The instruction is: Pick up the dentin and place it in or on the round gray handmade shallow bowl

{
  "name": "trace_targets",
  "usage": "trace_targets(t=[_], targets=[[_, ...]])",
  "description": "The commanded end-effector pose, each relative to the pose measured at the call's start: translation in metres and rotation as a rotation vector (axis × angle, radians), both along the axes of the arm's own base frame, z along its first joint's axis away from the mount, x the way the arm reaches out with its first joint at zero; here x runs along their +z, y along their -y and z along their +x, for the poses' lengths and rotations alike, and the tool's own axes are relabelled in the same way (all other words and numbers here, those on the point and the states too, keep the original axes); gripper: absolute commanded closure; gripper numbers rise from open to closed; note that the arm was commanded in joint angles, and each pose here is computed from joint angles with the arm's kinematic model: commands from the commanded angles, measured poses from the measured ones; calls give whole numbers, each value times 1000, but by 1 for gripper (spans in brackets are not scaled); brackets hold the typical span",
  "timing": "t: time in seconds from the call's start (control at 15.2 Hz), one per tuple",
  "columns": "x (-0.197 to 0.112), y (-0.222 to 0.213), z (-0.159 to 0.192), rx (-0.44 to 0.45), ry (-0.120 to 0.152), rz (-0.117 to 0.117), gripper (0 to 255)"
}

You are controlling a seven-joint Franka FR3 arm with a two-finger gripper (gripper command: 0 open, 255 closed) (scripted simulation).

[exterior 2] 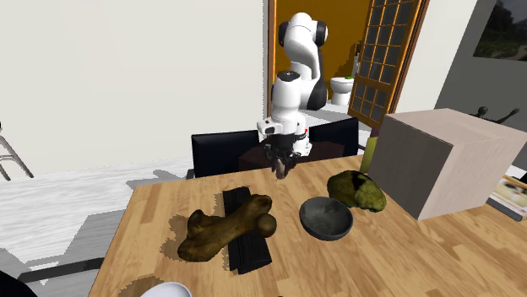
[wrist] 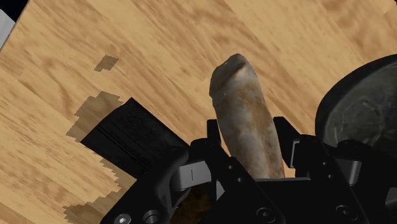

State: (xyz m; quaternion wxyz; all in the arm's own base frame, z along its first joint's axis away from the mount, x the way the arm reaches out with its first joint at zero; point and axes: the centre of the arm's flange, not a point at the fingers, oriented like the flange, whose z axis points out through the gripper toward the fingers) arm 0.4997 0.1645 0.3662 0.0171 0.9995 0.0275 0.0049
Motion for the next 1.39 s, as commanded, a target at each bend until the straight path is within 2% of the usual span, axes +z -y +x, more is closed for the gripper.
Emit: trace_targets(t=[0.0,0.86,1.32], targets=[[1,-26,4,-1,0,0,255],[4,-193,27,-1,0,0,255],[-33,-193,27,-1,0,0,255]])
